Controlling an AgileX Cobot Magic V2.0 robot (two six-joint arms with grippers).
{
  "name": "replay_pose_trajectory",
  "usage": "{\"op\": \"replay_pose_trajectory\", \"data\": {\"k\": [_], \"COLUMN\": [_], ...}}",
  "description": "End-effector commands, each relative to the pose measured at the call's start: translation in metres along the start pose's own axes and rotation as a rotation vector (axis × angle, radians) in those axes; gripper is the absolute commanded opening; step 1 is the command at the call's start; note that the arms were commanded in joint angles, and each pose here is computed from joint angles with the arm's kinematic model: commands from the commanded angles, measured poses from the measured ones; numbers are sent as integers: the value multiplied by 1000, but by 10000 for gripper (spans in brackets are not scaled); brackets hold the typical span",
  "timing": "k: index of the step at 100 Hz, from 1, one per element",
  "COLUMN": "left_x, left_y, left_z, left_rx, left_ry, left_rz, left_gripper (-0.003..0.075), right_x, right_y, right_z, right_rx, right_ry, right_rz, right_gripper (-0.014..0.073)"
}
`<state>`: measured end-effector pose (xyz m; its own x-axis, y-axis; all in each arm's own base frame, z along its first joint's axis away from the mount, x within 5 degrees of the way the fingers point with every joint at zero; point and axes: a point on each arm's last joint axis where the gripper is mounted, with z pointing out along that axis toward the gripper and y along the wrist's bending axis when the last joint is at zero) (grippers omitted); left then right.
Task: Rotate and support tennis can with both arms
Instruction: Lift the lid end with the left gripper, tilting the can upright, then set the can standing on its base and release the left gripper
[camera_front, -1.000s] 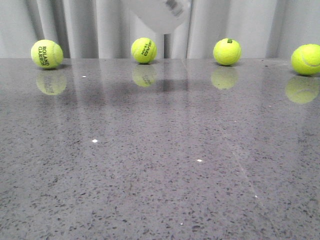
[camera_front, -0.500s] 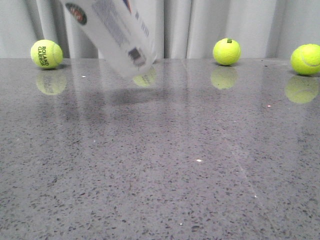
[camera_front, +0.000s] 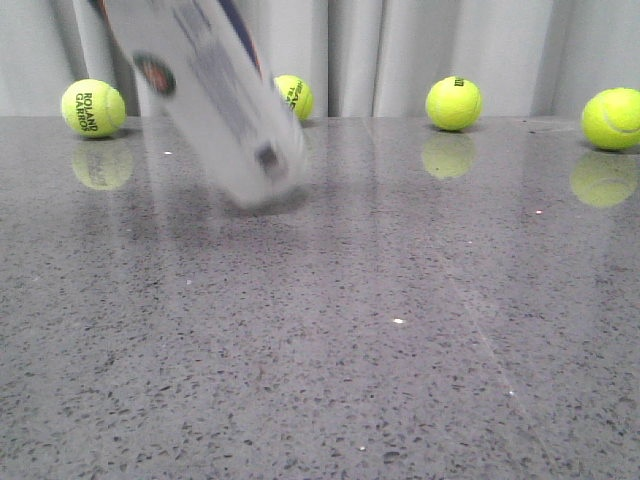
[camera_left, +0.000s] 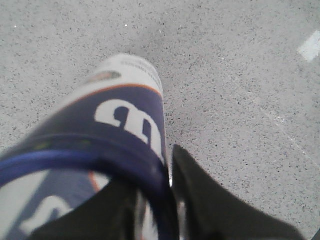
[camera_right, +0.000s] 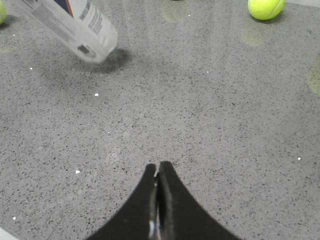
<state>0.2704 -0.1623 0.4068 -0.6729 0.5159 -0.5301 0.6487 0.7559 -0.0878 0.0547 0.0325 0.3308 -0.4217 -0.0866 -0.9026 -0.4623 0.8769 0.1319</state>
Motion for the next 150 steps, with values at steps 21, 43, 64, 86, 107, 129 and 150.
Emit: {"op": "replay_pose_trajectory", "data": {"k": [21,43,64,86,107,129,150], "left_x": [-6,-25,-43,-62,-70,-80,-84], "left_y": [-10,-11,-20,-26,-25,-26,-27], "left_z": [-19,-22,-20,-16,-9,-17,-26], "left_rx": [41,63,94,109,115,114,113], "left_ry": [-57,-110,-147,-188,-195,-269,-320], "left_rz": [0,5,34,60,60,64,68], "left_gripper": [372,372,372,372,372,372,369], "right_x": [-14,-14,-14,-14,-14,-14,-14], "right_y": [2,2,2,2,2,2,2], "right_z": [-4,-4,-4,-4,-4,-4,-4], "right_rx": [-11,-11,-11,-11,-11,-11,-11], "right_ry": [-97,-96,-96,-96,-96,-96,-96], "right_rz": [-1,-1,-1,-1,-1,-1,-1], "right_gripper": [-66,-66,-66,-66,-66,-66,-66]}}
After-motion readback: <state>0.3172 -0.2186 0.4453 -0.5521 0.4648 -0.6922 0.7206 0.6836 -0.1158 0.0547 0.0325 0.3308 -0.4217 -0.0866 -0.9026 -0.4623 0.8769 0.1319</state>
